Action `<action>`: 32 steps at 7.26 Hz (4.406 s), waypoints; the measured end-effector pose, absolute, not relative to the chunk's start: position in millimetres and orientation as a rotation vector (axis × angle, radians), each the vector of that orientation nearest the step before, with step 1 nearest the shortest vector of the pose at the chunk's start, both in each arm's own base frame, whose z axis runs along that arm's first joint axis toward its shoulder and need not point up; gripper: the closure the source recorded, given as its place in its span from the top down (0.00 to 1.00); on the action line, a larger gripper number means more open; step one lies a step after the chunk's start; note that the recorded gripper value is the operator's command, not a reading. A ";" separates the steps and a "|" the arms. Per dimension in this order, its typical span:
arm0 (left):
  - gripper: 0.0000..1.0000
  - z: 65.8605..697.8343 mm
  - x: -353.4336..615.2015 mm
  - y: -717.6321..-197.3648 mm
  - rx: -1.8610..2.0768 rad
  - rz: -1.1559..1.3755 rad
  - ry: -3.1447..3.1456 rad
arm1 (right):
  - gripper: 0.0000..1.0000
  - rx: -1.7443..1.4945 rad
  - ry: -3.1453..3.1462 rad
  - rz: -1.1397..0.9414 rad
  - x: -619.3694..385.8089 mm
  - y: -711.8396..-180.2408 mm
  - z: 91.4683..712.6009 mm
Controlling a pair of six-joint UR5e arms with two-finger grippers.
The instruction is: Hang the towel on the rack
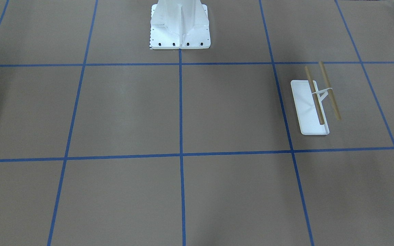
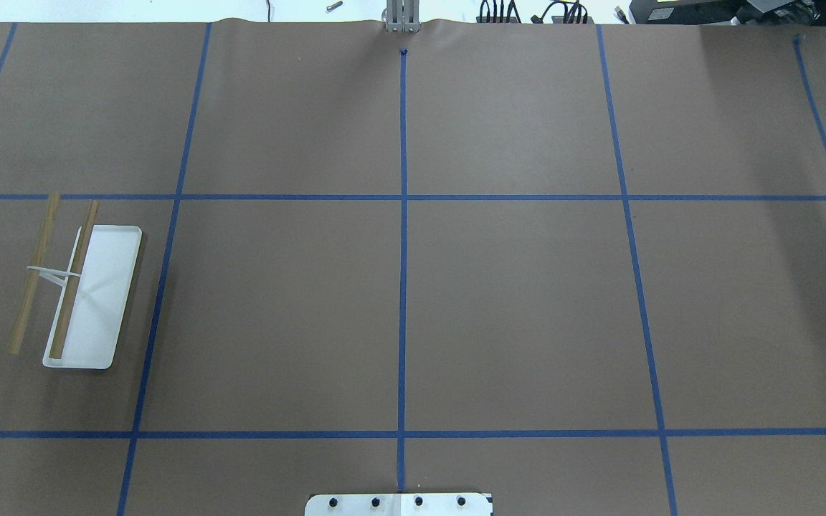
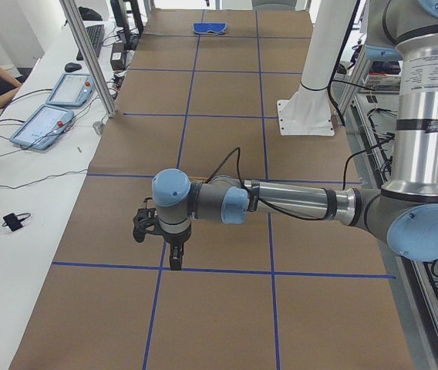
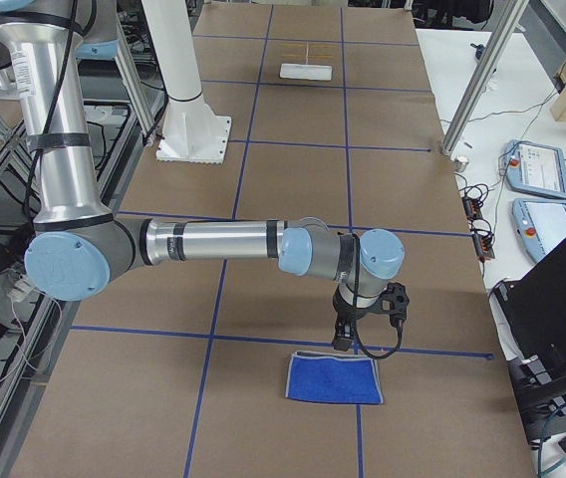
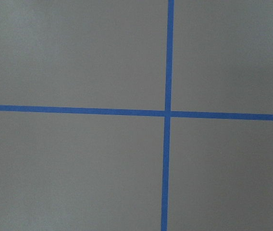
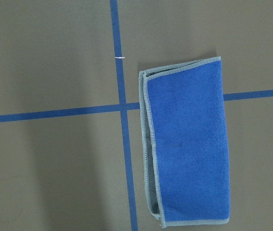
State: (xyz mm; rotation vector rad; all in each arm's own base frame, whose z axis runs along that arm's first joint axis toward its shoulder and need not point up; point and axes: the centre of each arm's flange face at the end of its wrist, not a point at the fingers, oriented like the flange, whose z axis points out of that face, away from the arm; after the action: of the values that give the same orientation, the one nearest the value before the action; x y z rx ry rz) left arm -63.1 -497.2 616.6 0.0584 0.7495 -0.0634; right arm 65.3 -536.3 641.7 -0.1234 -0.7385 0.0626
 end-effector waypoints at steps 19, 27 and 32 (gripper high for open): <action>0.99 603.4 -58.4 -501.2 0.148 -0.025 0.756 | 1.00 -0.006 -0.754 0.008 59.5 -494.4 756.5; 0.99 599.8 -58.3 -497.6 0.165 -0.018 0.758 | 1.00 -0.151 -0.848 0.009 27.6 -454.6 846.0; 0.99 600.9 -58.3 -497.9 0.163 -0.018 0.758 | 0.34 -0.176 -0.828 0.008 24.5 -452.3 857.9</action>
State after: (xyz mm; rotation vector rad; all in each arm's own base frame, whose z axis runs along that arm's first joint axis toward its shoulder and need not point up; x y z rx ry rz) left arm -58.3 -497.9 600.9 0.1633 0.7577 -0.0178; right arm 24.5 -452.3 857.9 -0.1763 -0.8280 0.0076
